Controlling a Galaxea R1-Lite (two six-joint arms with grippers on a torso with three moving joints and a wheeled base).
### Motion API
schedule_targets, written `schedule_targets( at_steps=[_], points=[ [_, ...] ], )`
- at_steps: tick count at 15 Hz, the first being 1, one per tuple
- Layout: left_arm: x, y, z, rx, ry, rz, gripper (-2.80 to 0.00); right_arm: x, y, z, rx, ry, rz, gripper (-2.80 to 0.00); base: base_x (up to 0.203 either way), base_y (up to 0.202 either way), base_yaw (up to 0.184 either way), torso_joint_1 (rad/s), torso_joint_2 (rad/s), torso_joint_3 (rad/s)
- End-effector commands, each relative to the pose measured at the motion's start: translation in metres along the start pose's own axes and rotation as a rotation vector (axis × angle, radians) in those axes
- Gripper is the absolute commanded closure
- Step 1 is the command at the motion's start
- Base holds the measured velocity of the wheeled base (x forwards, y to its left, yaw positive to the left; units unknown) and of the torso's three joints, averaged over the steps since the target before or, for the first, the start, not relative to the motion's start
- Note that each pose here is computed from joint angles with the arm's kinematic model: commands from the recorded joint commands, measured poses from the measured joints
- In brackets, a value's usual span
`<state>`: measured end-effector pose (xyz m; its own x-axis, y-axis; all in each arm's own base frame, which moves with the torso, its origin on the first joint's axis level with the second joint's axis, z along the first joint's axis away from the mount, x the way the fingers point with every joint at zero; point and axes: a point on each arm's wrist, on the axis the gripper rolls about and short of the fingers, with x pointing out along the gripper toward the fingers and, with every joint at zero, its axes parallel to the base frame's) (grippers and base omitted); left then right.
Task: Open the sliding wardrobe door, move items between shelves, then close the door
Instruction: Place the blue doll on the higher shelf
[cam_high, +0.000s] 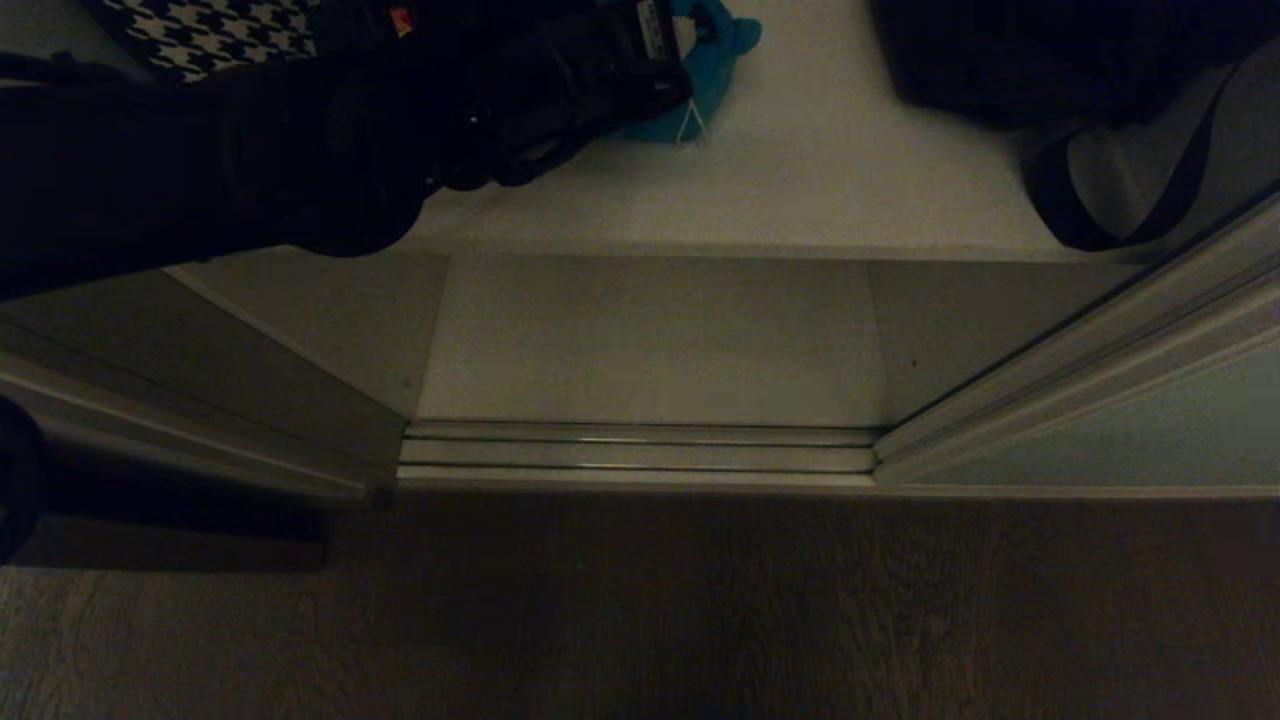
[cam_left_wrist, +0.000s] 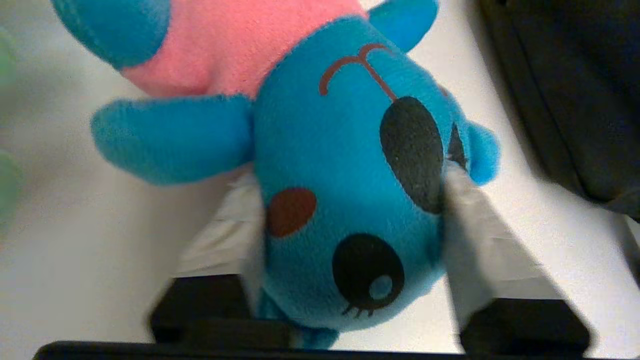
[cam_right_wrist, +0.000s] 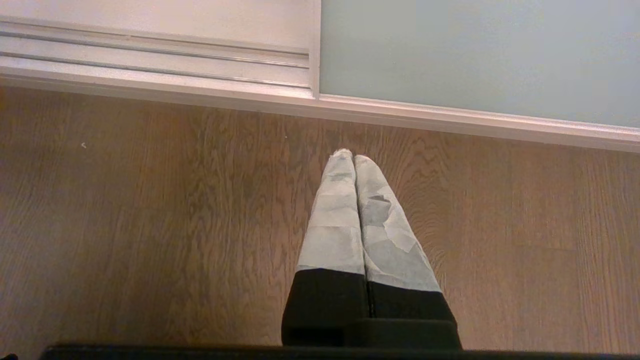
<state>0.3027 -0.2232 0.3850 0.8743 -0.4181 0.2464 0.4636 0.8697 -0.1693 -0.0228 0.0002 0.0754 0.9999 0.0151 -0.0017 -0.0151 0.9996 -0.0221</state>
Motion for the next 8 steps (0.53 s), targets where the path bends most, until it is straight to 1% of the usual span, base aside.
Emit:
schedule_targets(
  at_steps=[1, 3, 4, 6, 7, 8],
  points=[
    [-0.007, 0.0, 0.013, -0.003, -0.029, -0.005, -2.8, 0.0, 0.0, 0.0, -0.001, -0.003, 0.0, 0.0, 0.0, 0.0, 0.0, 0.0, 0.0, 0.0],
    [-0.017, 0.0, 0.027, -0.009, -0.06, -0.014, -2.8, 0.0, 0.0, 0.0, -0.001, -0.003, 0.0, 0.0, 0.0, 0.0, 0.0, 0.0, 0.0, 0.0],
    [-0.021, 0.0, 0.031, -0.007, -0.063, -0.015, -2.8, 0.0, 0.0, 0.0, -0.001, -0.003, 0.0, 0.0, 0.0, 0.0, 0.0, 0.0, 0.0, 0.0],
    [-0.018, 0.0, 0.027, 0.011, -0.052, -0.012, -2.8, 0.0, 0.0, 0.0, 0.0, -0.003, 0.0, 0.0, 0.0, 0.0, 0.0, 0.0, 0.0, 0.0],
    [-0.017, 0.0, 0.025, 0.008, -0.046, -0.011, -2.8, 0.0, 0.0, 0.0, -0.001, -0.003, 0.0, 0.0, 0.0, 0.0, 0.0, 0.0, 0.0, 0.0],
    [-0.018, 0.0, 0.028, 0.001, -0.056, -0.012, -2.8, 0.0, 0.0, 0.0, -0.001, -0.004, 0.001, 0.0, 0.0, 0.0, 0.0, 0.0, 0.0, 0.0]
  ],
)
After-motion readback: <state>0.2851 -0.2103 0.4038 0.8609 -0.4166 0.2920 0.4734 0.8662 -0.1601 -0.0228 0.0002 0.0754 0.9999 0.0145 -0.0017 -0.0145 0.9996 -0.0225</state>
